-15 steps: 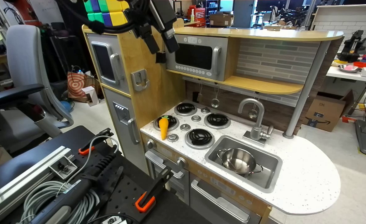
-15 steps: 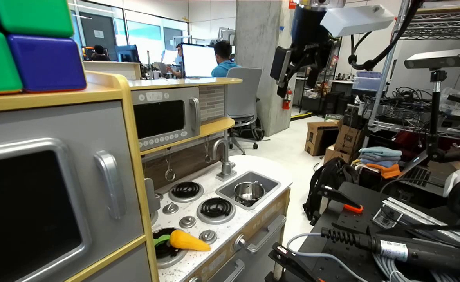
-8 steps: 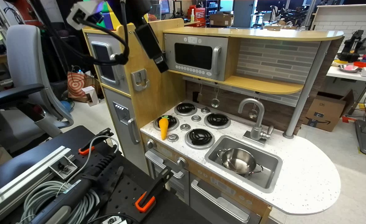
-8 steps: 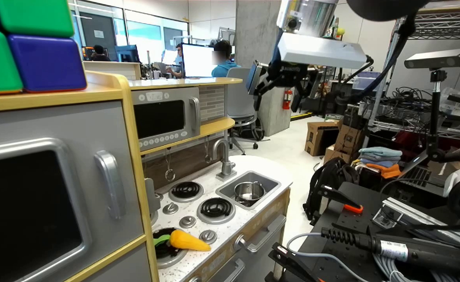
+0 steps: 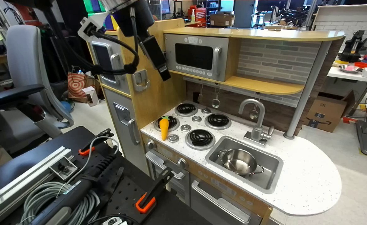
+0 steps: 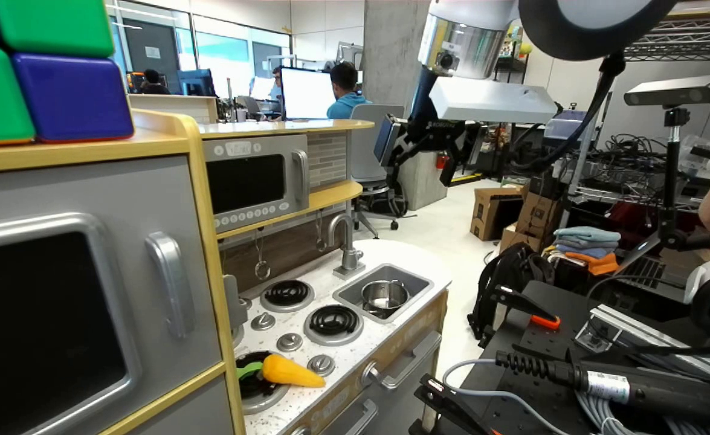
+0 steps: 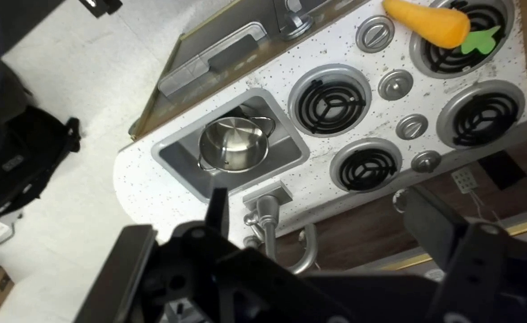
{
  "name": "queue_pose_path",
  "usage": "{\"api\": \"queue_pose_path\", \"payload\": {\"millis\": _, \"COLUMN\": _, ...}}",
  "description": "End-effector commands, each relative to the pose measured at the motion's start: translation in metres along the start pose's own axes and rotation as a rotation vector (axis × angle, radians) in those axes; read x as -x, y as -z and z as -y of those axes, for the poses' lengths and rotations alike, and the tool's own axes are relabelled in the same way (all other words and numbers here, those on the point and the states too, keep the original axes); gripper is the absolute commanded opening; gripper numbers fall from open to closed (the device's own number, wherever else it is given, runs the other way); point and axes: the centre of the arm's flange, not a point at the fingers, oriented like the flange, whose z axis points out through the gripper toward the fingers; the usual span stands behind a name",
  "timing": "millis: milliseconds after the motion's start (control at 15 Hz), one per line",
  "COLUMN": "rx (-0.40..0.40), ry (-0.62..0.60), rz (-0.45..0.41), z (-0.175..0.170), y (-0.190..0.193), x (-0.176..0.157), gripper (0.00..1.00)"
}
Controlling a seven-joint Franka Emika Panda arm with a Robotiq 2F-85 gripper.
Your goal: Put the carrot plush toy in the pot in the sink
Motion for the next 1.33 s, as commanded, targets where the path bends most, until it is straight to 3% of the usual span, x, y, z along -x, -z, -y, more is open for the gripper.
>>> {"api": "queue_pose_path", "payload": {"millis": 0, "rx": -0.096, "ry": 0.169, "rz": -0.055, "z": -0.011, "y": -0.015, "x": -0.016, "gripper": 1.00}}
{"api": "queue_pose_path", "payload": {"millis": 467, "rx": -0.408, "ry": 0.304, "rz": -0.180, "z": -0.012, "y": -0.055, "x": -0.024, "gripper": 1.00}}
{"api": "queue_pose_path", "payload": {"millis": 667, "rx": -0.540, "ry": 0.338, "rz": -0.147, "z": 0.010, "y": -0.074, "x": -0.011, "gripper": 1.00}}
{"api": "queue_pose_path", "payload": {"millis": 733, "rx": -0.561, "ry": 0.348, "rz": -0.077, "z": 0.021, "y": -0.075, "x": -0.012, "gripper": 1.00}}
{"api": "queue_pose_path", "payload": {"millis": 800, "rx": -0.468, "ry": 0.341, "rz": -0.126, "z": 0.046, "y": -0.075, "x": 0.027, "gripper": 1.00}}
{"api": "queue_pose_path", "payload": {"millis": 933, "rx": -0.514, "ry": 0.339, "rz": -0.103, "z": 0.059, "y": -0.081, "x": 0.026, "gripper": 1.00}}
{"api": "queue_pose_path", "payload": {"millis": 1133, "rx": -0.521, "ry": 0.333, "rz": -0.099, "z": 0.060, "y": -0.087, "x": 0.022, "gripper": 1.00}}
{"api": "queue_pose_path", "payload": {"millis": 1267, "rx": -0.500, "ry": 0.415, "rz": -0.083, "z": 0.061, "y": -0.095, "x": 0.025, "gripper": 1.00}}
